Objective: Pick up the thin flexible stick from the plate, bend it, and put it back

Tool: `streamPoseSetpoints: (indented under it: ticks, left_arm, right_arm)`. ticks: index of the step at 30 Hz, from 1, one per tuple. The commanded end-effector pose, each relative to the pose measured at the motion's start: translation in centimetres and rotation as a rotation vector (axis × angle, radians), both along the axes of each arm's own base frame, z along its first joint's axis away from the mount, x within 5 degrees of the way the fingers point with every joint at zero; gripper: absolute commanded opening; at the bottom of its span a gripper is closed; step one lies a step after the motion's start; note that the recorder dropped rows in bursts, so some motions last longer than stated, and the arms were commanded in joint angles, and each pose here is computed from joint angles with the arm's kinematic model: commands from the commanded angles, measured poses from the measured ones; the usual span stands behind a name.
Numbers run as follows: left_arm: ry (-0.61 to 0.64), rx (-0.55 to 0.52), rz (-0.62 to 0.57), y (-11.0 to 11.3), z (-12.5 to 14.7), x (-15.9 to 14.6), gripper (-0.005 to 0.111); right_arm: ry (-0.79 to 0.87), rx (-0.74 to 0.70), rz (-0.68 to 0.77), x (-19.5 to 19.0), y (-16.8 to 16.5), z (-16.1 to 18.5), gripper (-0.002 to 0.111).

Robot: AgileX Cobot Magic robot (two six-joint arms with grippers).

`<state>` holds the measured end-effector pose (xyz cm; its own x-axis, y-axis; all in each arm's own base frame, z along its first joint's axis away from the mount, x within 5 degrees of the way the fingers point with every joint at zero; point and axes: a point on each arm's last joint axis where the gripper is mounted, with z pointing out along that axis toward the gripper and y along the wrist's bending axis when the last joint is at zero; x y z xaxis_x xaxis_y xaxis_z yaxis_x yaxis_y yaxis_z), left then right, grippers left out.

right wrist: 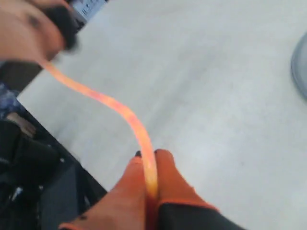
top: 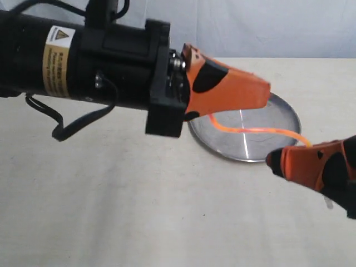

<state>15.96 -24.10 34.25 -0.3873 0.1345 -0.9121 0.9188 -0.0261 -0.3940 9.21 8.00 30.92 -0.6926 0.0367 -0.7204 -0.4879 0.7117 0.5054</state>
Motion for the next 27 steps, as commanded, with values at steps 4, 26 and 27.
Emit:
streamPoseSetpoints:
  ticks: [4,26,27]
  left_arm:
    - [-0.059,-0.262,0.057,-0.1,2.2,0.4,0.0]
    - [0.034,-0.17,0.099,0.2,1.5,0.4,0.0]
    - [0.029,-0.218,0.104,0.3,2.0,0.5,0.0]
  right_arm:
    - [0.106,0.033,0.175,-0.2,1.4,-0.4,-0.001]
    - [0.113,-0.058,0.034,0.5,0.3,-1.0,-0.001]
    - [0.143,-0.072,0.054,0.5,0.4,-1.3,-0.001]
